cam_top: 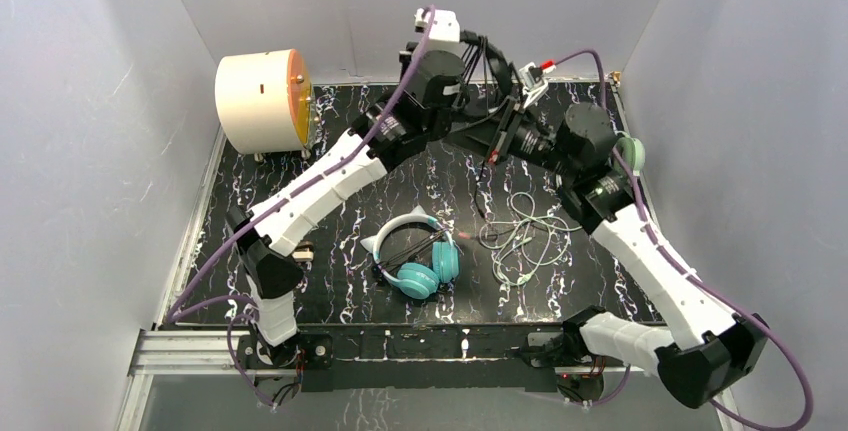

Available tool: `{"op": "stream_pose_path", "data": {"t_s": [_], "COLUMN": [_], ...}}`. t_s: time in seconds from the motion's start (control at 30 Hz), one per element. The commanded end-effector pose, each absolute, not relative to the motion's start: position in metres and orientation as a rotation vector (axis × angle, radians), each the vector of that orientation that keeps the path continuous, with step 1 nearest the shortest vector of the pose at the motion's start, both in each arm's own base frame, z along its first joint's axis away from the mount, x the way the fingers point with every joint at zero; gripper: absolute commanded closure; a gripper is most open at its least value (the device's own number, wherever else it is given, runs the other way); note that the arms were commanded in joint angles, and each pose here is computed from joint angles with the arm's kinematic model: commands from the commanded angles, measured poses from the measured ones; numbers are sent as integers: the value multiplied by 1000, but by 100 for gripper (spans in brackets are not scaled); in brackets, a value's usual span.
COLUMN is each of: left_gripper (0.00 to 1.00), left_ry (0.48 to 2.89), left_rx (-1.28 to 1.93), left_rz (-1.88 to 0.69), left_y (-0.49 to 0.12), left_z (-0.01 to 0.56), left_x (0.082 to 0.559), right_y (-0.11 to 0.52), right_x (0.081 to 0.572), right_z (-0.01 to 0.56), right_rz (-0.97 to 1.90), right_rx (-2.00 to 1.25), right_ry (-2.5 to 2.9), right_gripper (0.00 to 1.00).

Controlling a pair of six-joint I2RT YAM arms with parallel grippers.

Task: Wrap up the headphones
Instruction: Wrap the headphones cable around the headphones.

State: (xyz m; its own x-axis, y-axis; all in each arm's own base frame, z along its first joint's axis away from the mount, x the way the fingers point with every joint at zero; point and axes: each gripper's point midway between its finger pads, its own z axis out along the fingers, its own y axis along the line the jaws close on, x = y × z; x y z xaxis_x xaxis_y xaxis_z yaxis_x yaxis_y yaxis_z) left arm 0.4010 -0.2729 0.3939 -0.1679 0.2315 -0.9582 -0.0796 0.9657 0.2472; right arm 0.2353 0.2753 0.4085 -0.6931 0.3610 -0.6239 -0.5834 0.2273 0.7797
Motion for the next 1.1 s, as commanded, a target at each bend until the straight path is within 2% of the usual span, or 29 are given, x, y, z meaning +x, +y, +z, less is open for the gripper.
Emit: {"op": "stream_pose_path", "data": {"t_s": [0.0,0.23,0.53,0.67,0.9,1.0,1.07], "left_gripper": [100,100,100,100,100,100,100], "left_ry": [1600,1498,1528,1594,1647,1663,1656], "left_rx": [-177,-261,-266,-180,287,605,832], "left_rz": [-24,-371,-798,-1059,-1375,-1364,-1252], "left_y": [-273,-286,-290,-302,-331,-333,-323], "left_z": [464,526,550,550,552,533,510], "left_x": [404,392,355,328,251,218,202], "right_y": [281,310,300,295,266,251,240], "right_x": [223,206,218,224,254,270,269], "right_z": [431,378,346,337,333,322,314], "right_rz": [1427,1416,1322,1320,1452,1551,1678], "right_rx": [-219,-338,-313,-409,-578,-648,-687], "right_ry": [1525,1542,1525,1516,1510,1633,1705], "right_gripper": [96,91,86,92,99,100,100]}}
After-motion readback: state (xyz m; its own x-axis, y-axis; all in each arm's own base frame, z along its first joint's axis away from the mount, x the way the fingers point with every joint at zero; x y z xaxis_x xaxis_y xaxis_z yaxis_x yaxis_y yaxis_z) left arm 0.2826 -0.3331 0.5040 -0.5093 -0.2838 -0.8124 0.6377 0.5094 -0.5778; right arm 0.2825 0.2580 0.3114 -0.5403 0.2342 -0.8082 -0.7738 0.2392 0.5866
